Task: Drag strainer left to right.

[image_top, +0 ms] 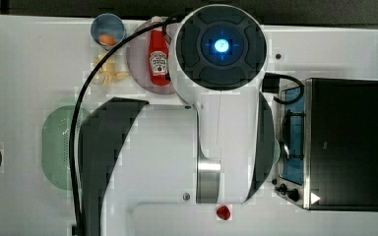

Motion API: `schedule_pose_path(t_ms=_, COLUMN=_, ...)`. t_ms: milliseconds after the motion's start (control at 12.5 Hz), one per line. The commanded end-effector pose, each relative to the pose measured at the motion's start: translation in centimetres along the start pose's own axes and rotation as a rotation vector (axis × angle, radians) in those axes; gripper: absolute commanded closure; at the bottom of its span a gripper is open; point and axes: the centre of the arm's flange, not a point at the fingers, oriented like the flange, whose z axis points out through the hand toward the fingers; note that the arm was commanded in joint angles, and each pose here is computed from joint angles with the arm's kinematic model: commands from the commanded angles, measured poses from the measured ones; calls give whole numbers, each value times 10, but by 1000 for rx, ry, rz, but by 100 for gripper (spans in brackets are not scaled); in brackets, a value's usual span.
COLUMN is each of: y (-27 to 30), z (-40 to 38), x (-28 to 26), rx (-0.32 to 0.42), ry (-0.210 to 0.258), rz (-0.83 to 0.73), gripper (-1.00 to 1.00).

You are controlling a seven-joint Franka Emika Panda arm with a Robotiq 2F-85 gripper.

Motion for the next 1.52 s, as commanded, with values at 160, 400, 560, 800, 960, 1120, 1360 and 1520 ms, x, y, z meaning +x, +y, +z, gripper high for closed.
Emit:
schedule_pose_path(t_ms=160, y=129, z=-88, x=-75, rx=3, ry=-2, rz=101, gripper=-82)
schedule_pose_path(t_ms=400, y=94, z=-79, x=-100, rx=-1, ry=-16, rz=26, gripper=-100)
schedule_pose_path(t_ms=560, y=54, z=-63, x=-137, rx=-44, ry=-21, rz=-57, gripper=-100)
schedule_pose_path(t_ms=800, y=-14, z=-27, x=-199, rx=-83, ry=18, rz=-37, gripper=-100)
schedule_pose_path(t_ms=960, y=-57, z=6, x=-243, rx=-91, ry=35, rz=34, gripper=-100)
schedule_pose_path(t_ms=1120, y=-93, z=46, x=-283, rx=-81, ry=30, rz=114, gripper=-100)
schedule_pose_path(t_ms=1360, y=-127, z=112, x=-325, rx=-59, ry=-12, rz=274, gripper=-100)
schedule_pose_path(t_ms=1520, y=-136, z=156, x=-336, rx=-57, ry=-49, rz=399, gripper=-100)
